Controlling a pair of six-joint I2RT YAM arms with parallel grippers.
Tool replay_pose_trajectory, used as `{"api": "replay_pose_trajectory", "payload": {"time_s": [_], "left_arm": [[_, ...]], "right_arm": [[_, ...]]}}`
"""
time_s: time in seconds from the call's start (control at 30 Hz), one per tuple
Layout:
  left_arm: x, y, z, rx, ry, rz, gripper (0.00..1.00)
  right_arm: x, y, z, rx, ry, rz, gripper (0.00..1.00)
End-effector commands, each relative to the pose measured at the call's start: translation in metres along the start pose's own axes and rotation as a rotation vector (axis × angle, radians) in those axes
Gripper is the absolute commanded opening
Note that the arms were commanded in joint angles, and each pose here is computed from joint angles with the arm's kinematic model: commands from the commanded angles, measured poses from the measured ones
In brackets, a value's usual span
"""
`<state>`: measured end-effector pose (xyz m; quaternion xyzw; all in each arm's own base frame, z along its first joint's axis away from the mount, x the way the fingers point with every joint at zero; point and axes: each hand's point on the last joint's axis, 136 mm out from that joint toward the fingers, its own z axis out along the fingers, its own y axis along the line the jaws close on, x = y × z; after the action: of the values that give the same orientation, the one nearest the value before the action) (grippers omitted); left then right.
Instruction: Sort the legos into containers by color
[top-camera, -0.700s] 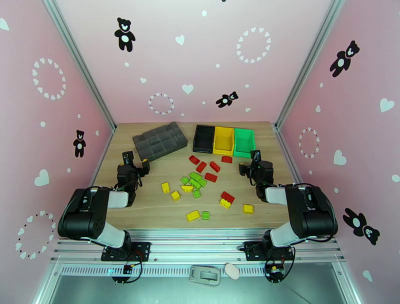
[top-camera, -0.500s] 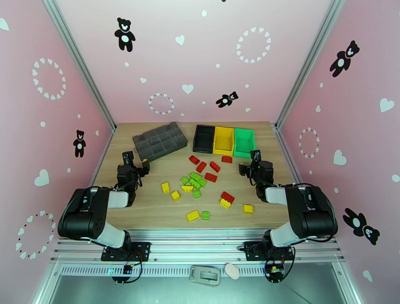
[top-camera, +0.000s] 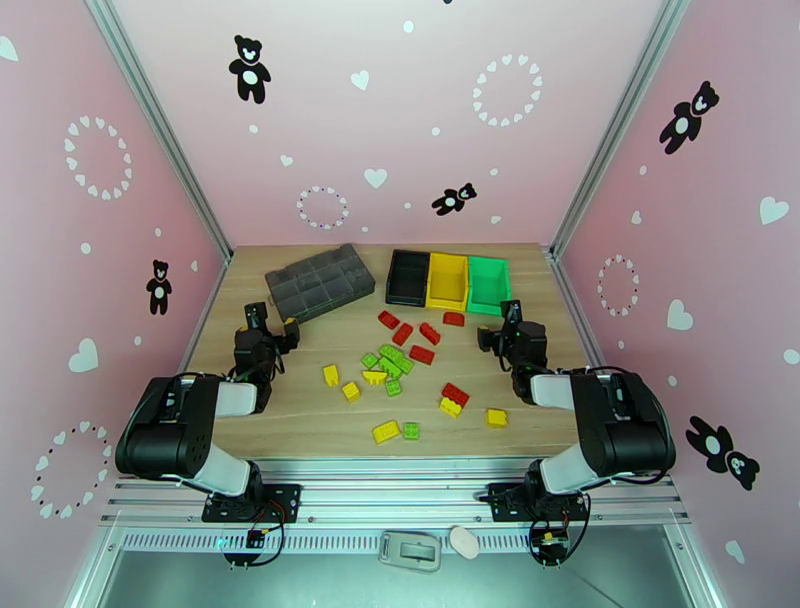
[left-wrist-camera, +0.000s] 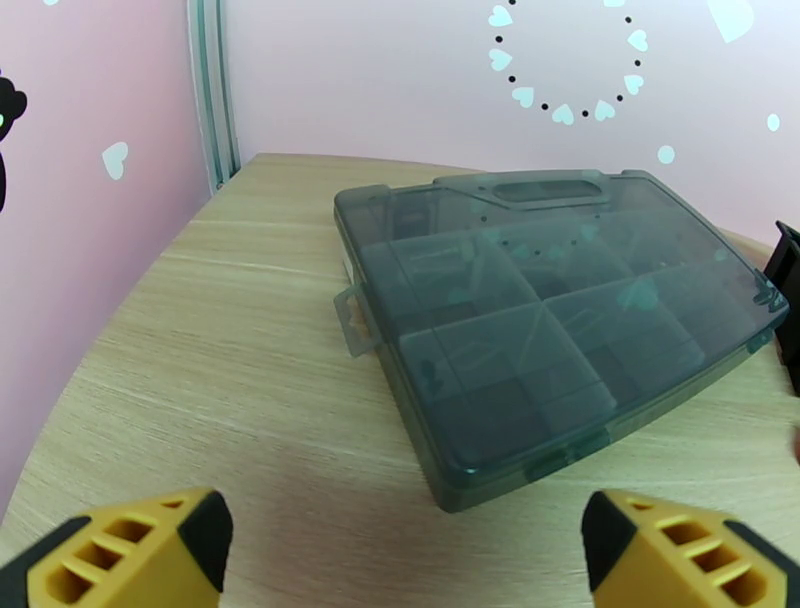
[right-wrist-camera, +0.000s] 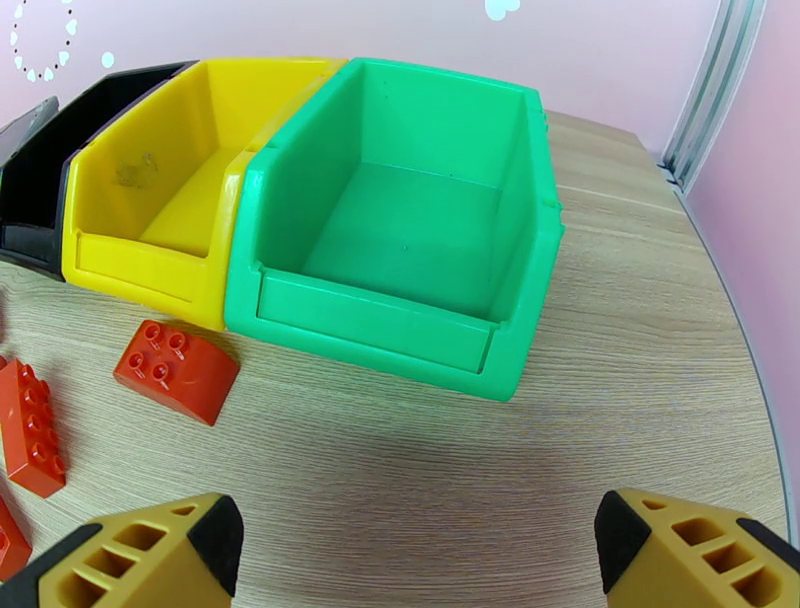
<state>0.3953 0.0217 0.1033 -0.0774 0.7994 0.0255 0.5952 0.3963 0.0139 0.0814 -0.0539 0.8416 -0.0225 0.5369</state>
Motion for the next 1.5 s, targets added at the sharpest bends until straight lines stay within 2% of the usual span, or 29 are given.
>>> {"api": "replay_pose_trajectory", "payload": {"time_s": [0.0,0.87,0.93,1.07,1.23,1.37,1.47], "left_arm": [[-0.009,-0.002,0.001,0.013,-0.018,0.005,0.98],[-0.009,-0.002,0.001,0.014,-0.020,0.006,0.99],[-0.008,0.002,0.001,-0.014,0.010,-0.001,0.98],[-0.024,0.013,-0.005,-0.089,0.004,-0.017,0.98],[-0.044,0.022,-0.022,-0.201,-0.024,-0.012,0.99],[-0.065,0.037,-0.050,-0.280,-0.082,-0.179,0.98],[-0.072,0.048,-0.072,-0.335,-0.067,-0.376,0.98]], "right_arm": [[-0.004,-0.002,0.000,0.001,-0.018,0.005,0.99],[-0.005,-0.002,0.000,0.001,-0.021,0.007,0.99],[-0.006,-0.004,-0.001,0.015,-0.021,0.013,0.99],[-0.017,-0.008,-0.006,0.028,0.007,0.015,0.99],[-0.036,-0.010,-0.026,0.029,-0.016,0.034,0.99],[-0.047,-0.019,-0.049,0.073,-0.021,0.123,0.99],[-0.041,-0.040,-0.074,0.198,0.041,0.311,0.99]]}}
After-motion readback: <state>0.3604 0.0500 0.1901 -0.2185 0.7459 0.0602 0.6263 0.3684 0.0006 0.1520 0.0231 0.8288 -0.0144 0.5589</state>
